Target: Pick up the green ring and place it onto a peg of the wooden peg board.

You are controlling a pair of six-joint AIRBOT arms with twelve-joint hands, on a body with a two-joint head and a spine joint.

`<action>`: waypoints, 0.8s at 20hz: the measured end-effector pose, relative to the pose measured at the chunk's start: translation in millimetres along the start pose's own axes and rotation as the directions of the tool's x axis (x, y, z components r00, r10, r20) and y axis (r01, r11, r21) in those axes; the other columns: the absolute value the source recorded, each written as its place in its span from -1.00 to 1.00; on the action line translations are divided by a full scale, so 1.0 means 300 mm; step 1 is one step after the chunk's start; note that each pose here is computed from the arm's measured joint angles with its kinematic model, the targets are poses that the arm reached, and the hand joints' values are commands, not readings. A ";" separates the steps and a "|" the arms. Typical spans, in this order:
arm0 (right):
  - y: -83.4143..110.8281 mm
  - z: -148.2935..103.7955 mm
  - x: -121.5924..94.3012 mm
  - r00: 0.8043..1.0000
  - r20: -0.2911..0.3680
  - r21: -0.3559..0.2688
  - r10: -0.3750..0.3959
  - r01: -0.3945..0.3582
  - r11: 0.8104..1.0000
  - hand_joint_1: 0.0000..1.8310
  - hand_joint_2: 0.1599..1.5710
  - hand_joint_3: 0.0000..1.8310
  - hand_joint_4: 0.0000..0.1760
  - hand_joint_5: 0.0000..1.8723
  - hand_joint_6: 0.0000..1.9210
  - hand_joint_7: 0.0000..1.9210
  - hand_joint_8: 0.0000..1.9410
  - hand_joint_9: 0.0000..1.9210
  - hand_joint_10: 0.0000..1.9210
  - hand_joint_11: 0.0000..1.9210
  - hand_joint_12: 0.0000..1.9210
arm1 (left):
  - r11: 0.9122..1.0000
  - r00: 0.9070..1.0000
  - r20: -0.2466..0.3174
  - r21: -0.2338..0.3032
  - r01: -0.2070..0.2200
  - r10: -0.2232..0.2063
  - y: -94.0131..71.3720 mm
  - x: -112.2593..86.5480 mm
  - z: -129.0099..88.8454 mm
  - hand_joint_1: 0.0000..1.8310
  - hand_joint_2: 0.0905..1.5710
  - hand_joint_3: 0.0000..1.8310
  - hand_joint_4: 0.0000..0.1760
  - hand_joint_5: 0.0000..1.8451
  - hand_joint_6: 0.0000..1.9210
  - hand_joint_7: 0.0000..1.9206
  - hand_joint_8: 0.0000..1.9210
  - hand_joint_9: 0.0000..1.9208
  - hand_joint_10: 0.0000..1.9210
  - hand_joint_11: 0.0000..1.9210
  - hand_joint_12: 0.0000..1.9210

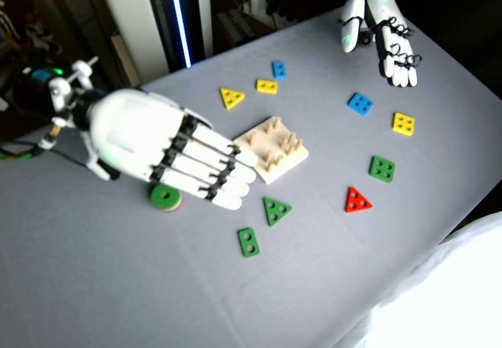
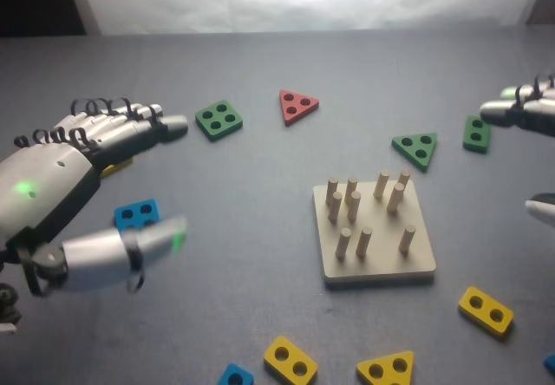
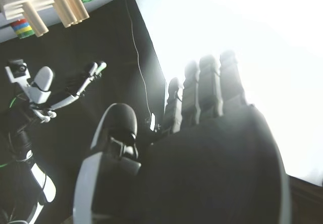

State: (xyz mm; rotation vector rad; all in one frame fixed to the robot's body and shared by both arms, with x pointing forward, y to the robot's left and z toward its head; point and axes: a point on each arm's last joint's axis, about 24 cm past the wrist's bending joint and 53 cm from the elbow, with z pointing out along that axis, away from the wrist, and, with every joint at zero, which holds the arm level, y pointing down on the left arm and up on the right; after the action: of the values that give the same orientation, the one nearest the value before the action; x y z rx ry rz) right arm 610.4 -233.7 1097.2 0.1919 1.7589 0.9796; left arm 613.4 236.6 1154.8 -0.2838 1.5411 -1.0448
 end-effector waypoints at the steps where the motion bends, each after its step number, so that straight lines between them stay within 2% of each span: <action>1: -0.016 -0.006 0.005 1.000 -0.001 0.015 0.006 -0.006 1.000 -0.07 0.29 -1.00 0.22 -0.71 -1.00 -0.74 -1.00 -0.69 -0.98 -0.90 -0.29 | 1.000 1.000 -0.003 0.001 -0.001 0.001 -0.001 0.003 0.000 -0.11 0.18 -0.99 -0.08 -0.58 -1.00 -0.76 -1.00 -0.83 -0.99 -1.00 -0.33; 2: -0.031 -0.011 0.007 1.000 0.000 0.030 0.012 -0.012 0.999 -0.08 0.28 -1.00 0.19 -0.73 -1.00 -0.75 -1.00 -0.69 -0.98 -0.90 -0.29 | 1.000 1.000 -0.002 0.000 0.000 0.000 0.000 0.001 0.000 -0.11 0.18 -1.00 -0.06 -0.57 -1.00 -0.77 -1.00 -0.83 -0.99 -1.00 -0.33; 3: -0.052 -0.013 0.007 1.000 -0.005 0.049 0.008 -0.008 0.999 -0.05 0.23 -1.00 0.36 -0.77 -1.00 -0.76 -1.00 -0.68 -0.98 -0.88 -0.28 | 1.000 1.000 0.000 0.000 0.001 -0.001 0.000 0.000 0.000 -0.10 0.19 -1.00 -0.15 -0.57 -1.00 -0.76 -1.00 -0.83 -0.99 -1.00 -0.32; 4: -0.059 -0.013 0.006 1.000 -0.005 0.054 0.007 -0.007 0.998 -0.05 0.23 -1.00 0.36 -0.77 -1.00 -0.76 -1.00 -0.68 -0.98 -0.88 -0.28 | 1.000 1.000 0.000 0.000 0.001 -0.001 0.000 0.000 0.000 -0.10 0.19 -1.00 -0.15 -0.57 -1.00 -0.76 -1.00 -0.83 -0.99 -1.00 -0.32; 7: -0.137 -0.018 0.006 1.000 -0.023 0.130 0.003 0.000 0.991 -0.04 0.14 -1.00 0.23 -0.78 -1.00 -0.75 -1.00 -0.67 -1.00 -0.85 -0.35 | 1.000 1.000 0.000 0.001 0.002 -0.002 -0.001 0.000 0.000 -0.10 0.19 -1.00 -0.05 -0.57 -1.00 -0.76 -1.00 -0.81 -0.99 -1.00 -0.26; 8: -0.160 -0.022 0.011 1.000 -0.029 0.151 0.004 0.000 0.989 -0.04 0.12 -1.00 0.24 -0.77 -0.99 -0.75 -1.00 -0.68 -1.00 -0.85 -0.35 | 1.000 1.000 0.001 0.000 0.002 -0.002 0.000 0.000 0.000 -0.08 0.19 -1.00 -0.21 -0.56 -1.00 -0.75 -1.00 -0.81 -1.00 -1.00 -0.27; 10: -0.204 -0.028 0.025 0.999 -0.046 0.196 0.011 -0.002 0.981 0.00 0.09 -1.00 0.44 -0.74 -0.99 -0.75 -1.00 -0.69 -1.00 -0.87 -0.36 | 1.000 1.000 -0.003 0.003 0.002 -0.002 -0.002 0.002 0.000 -0.07 0.19 -1.00 -0.28 -0.55 -1.00 -0.74 -1.00 -0.80 -0.99 -1.00 -0.24; 12: -0.216 -0.030 0.038 0.998 -0.061 0.210 0.011 0.002 0.978 0.07 0.09 -1.00 0.51 -0.70 -0.98 -0.74 -1.00 -0.68 -0.99 -0.85 -0.35 | 1.000 1.000 -0.005 0.006 0.001 -0.001 -0.005 0.004 -0.001 -0.11 0.20 -1.00 -0.26 -0.54 -1.00 -0.74 -1.00 -0.80 -1.00 -1.00 -0.27; 14: -0.226 -0.033 0.044 0.997 -0.073 0.221 -0.005 0.021 0.975 0.12 0.07 -1.00 0.39 -0.64 -0.99 -0.71 -0.99 -0.65 -0.99 -0.83 -0.31 | 1.000 1.000 -0.005 0.006 0.001 -0.001 -0.005 0.004 0.000 -0.09 0.20 -1.00 -0.26 -0.53 -1.00 -0.73 -1.00 -0.80 -1.00 -1.00 -0.25; 16: -0.242 -0.035 0.045 0.997 -0.081 0.236 -0.010 0.029 0.971 0.16 0.10 -1.00 0.48 -0.60 -0.99 -0.66 -0.99 -0.62 -0.99 -0.80 -0.31 | 1.000 1.000 -0.005 0.006 0.002 -0.002 -0.004 0.004 0.000 -0.05 0.19 -1.00 -0.29 -0.53 -1.00 -0.73 -1.00 -0.79 -1.00 -1.00 -0.26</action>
State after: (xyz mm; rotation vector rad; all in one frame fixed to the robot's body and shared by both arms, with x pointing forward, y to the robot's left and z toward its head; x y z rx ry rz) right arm 618.8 -278.9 1038.4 0.2906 1.9468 0.7696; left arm 612.4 235.1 1155.0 -0.2787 1.5423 -1.0519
